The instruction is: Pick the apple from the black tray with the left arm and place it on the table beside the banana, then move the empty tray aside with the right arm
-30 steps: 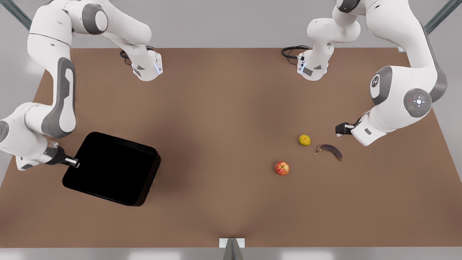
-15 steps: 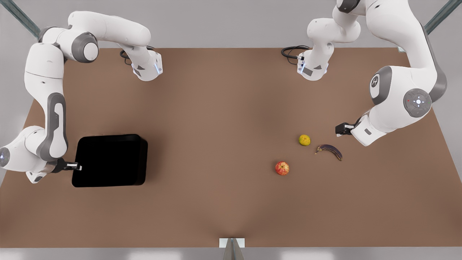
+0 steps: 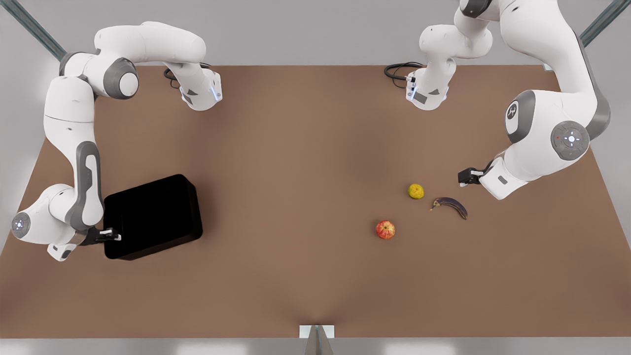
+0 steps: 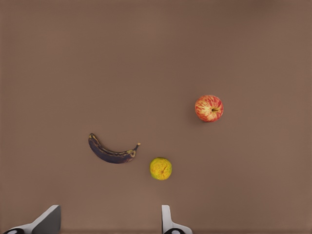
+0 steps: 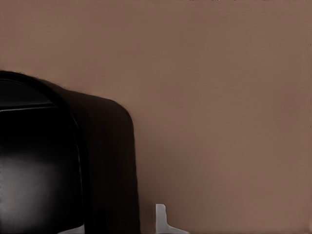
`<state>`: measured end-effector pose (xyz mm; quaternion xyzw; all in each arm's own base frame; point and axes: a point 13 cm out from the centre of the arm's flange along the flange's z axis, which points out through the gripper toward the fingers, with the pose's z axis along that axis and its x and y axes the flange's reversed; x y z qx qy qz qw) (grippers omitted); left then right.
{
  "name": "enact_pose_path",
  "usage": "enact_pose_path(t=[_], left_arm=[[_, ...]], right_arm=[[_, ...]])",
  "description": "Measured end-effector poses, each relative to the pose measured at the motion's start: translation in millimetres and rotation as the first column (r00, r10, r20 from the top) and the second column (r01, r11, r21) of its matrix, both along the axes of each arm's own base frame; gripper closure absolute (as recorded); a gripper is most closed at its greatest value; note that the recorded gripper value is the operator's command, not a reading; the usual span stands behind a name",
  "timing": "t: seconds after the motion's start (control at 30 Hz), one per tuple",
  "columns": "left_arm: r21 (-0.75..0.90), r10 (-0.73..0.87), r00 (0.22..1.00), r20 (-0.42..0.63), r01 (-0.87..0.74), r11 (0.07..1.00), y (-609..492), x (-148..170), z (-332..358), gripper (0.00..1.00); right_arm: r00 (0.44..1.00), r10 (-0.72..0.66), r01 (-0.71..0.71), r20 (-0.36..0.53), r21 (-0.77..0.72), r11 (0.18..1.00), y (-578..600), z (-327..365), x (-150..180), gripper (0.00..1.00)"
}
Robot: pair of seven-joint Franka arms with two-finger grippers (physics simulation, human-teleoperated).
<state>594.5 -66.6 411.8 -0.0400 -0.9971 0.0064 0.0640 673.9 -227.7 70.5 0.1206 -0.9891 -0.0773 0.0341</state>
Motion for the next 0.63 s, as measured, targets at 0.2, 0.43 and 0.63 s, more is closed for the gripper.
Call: enact_pose_path(t=[0.2, 0.43, 0.63], left_arm=[[0.0, 0.001, 1.0, 0.0, -0.001, 1.0, 0, 0, 0, 0.0], [0.001, 0.001, 1.0, 0.0, -0.001, 1.0, -2, 0, 0, 0.0], [0.0, 0.009, 1.0, 0.0, -0.009, 1.0, -2, 0, 0, 0.0]], right_arm=[[0.998, 0.014, -0.013, 0.055, -0.013, 1.0, -6, 83, 9, 0.0], [0.955, 0.254, -0.248, 0.155, -0.059, 0.967, 229, 336, 4, 0.0], [0.985, 0.154, -0.148, 0.072, -0.08, 0.986, 256, 350, -23, 0.0]])
